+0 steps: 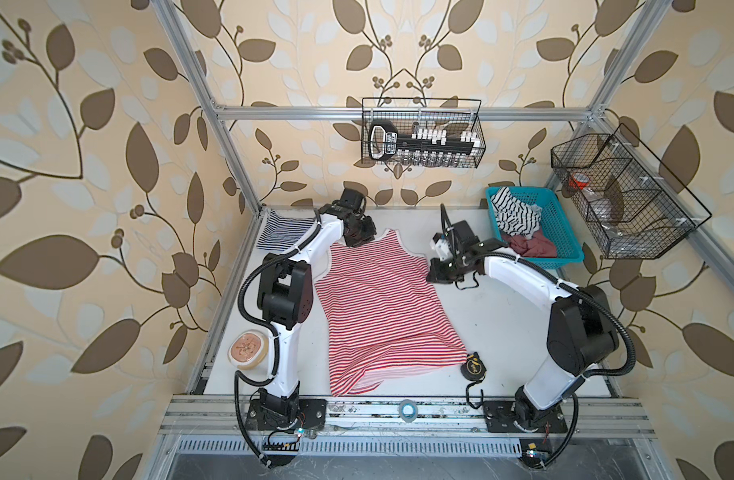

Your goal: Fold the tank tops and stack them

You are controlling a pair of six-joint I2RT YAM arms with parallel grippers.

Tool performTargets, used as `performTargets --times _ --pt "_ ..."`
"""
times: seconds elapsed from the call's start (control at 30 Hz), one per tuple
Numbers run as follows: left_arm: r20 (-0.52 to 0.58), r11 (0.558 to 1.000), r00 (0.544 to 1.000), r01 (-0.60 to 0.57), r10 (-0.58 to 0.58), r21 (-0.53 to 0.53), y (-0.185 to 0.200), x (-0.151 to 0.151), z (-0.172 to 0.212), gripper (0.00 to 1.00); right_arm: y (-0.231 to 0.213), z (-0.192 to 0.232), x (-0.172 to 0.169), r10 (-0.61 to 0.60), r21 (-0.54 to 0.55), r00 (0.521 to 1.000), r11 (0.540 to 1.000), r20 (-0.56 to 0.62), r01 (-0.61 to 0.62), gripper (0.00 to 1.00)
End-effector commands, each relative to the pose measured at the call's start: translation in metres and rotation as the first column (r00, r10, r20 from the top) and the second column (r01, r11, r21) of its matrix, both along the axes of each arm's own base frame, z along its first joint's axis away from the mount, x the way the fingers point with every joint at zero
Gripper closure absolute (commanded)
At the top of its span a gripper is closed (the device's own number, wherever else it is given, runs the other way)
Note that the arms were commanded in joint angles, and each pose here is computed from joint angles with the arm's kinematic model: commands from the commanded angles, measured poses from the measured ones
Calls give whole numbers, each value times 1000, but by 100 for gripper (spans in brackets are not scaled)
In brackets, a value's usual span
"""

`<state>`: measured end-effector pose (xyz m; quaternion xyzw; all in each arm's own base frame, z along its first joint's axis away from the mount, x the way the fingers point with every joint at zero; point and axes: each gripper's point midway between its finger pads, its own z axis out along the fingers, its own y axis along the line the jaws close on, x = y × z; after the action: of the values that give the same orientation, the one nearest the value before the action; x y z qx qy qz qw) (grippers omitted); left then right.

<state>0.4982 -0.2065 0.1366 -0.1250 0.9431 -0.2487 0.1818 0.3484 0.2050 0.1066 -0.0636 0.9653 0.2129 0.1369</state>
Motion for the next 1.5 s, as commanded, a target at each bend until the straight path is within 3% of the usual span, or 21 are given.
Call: performTargets --times 0.0,0.23,0.5,0.73,0.97,1.2,1.47 --pt "-187 990 972 143 -143 -17 -21 -27 -63 84 -11 -47 -46 -18 -80 990 997 -141 7 100" --pt "-238 985 956 174 -172 -14 -29 -23 -100 86 -17 -80 -85 -15 -138 973 990 -229 -17 100" --pt "-256 999 966 26 -18 31 1 -14 -134 89 -28 -119 -79 -63 -206 948 979 -313 -3 100" --pt "-269 992 955 -125 126 20 43 -13 -134 90 -35 -125 -31 -119 -220 945 974 -305 51 100" --pt "-291 972 928 -232 235 44 77 -26 -141 89 -52 -111 40 -144 -237 957 968 -252 83 100" --pt "-344 963 901 -267 265 44 84 -55 -152 89 -61 -105 107 -140 -238 964 968 -224 86 100" --pt "-386 959 882 -281 270 30 85 -89 -150 89 -71 -107 152 -139 -222 968 971 -208 91 100"
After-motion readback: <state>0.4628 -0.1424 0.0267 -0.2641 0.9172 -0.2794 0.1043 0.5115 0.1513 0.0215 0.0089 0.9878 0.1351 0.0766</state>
